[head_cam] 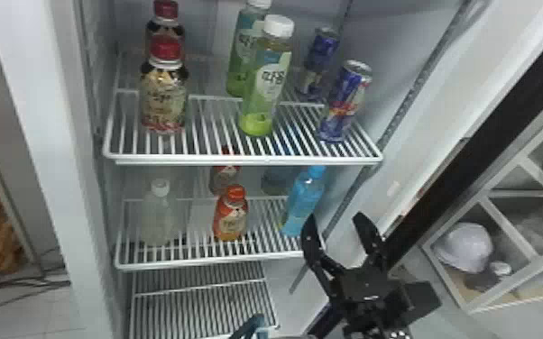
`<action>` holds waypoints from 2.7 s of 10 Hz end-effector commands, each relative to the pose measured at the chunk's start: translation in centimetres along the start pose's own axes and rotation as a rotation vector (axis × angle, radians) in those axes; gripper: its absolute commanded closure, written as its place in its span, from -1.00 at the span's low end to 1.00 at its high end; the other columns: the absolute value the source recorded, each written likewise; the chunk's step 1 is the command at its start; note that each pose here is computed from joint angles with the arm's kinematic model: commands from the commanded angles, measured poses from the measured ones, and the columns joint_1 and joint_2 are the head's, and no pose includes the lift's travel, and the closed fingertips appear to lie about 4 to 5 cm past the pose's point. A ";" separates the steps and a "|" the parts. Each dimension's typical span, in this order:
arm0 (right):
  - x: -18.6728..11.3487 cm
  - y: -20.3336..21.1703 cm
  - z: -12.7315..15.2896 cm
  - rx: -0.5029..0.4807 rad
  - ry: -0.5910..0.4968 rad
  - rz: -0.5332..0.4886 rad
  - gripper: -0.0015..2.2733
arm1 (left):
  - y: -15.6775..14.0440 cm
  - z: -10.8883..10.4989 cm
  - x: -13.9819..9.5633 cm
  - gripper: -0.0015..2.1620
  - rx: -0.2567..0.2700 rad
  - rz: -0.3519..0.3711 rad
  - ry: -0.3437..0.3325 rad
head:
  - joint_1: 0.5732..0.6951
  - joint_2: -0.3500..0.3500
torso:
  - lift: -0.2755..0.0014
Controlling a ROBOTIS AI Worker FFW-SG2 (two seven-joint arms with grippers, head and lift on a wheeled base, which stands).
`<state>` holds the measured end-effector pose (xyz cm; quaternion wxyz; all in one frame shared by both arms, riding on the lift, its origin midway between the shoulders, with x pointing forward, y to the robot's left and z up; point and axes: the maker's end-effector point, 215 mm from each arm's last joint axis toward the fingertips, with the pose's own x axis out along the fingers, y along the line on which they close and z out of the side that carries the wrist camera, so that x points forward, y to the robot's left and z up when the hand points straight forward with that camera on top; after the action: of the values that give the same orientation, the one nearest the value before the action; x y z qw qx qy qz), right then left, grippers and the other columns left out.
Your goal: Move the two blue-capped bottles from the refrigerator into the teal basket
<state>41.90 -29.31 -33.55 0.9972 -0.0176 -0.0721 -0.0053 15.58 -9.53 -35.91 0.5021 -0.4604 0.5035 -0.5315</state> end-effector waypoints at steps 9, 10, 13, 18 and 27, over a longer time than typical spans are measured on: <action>4.0 -0.1 -4.0 -0.005 0.035 0.002 -0.79 | -0.4 0.2 0.1 0.07 0.001 -0.012 -0.006 | 1.00 -1.00 | 0.01; 4.3 -0.3 -4.5 -0.005 0.042 -0.003 -0.79 | -0.4 0.0 0.1 0.07 0.000 -0.013 -0.002 | 1.00 -1.00 | 0.01; 5.4 -0.7 -5.3 -0.016 0.049 -0.014 -0.79 | -0.3 0.1 0.1 0.07 0.002 -0.010 0.001 | 1.00 -1.00 | 0.01; 7.7 -0.6 -6.3 -0.022 0.055 -0.016 -0.79 | -0.4 0.1 0.2 0.07 0.003 -0.013 -0.001 | 1.00 -1.00 | 0.01; 12.1 0.3 -6.4 -0.015 0.028 0.001 -0.76 | -1.1 0.7 0.4 0.07 0.008 -0.035 -0.020 | 1.00 -1.00 | 0.01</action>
<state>54.69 -29.48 -38.14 0.9980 -0.0257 -0.0575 -0.0062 16.24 -9.91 -34.84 0.5002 -0.4719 0.4887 -0.5370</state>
